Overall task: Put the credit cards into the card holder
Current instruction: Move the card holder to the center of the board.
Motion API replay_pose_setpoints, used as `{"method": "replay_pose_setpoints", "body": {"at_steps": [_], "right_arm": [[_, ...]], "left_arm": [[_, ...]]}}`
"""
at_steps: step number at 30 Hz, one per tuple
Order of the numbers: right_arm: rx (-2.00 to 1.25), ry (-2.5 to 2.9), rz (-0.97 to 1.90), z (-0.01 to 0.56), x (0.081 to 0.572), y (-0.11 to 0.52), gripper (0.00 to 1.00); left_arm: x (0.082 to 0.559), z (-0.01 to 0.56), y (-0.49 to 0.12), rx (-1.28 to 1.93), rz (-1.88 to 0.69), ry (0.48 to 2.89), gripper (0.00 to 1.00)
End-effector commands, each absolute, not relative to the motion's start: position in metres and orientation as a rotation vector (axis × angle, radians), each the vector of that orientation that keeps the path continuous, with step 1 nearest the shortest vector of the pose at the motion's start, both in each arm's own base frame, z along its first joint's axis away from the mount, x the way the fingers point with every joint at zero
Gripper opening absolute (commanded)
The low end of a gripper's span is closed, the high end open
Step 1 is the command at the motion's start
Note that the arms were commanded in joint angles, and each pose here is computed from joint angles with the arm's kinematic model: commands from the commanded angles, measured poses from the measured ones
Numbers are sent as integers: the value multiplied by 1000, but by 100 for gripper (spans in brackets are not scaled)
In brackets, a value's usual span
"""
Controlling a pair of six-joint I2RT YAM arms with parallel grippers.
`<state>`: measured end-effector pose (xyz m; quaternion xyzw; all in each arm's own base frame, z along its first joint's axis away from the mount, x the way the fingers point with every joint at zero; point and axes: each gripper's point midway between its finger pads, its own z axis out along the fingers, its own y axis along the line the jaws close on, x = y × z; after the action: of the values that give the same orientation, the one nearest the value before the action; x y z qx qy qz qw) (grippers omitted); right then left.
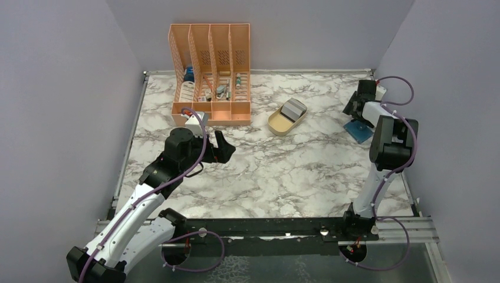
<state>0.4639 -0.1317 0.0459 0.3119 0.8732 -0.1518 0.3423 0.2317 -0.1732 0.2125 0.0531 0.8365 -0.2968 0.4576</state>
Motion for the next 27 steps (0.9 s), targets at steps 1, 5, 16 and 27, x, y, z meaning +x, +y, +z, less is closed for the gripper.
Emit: {"method": "replay_pose_setpoints", "body": {"at_steps": [1, 5, 16, 27], "right_arm": [[724, 2301, -371, 38, 479, -136, 93], [697, 2361, -346, 25, 475, -130, 93], [825, 2464, -243, 4, 415, -102, 87], [852, 2511, -57, 12, 377, -62, 79]], "left_arm": [[234, 208, -169, 122, -706, 2062, 99], [234, 208, -169, 121, -704, 2062, 99], [235, 204, -169, 132, -693, 2072, 99], [231, 202, -178, 176, -745, 2082, 99]]}}
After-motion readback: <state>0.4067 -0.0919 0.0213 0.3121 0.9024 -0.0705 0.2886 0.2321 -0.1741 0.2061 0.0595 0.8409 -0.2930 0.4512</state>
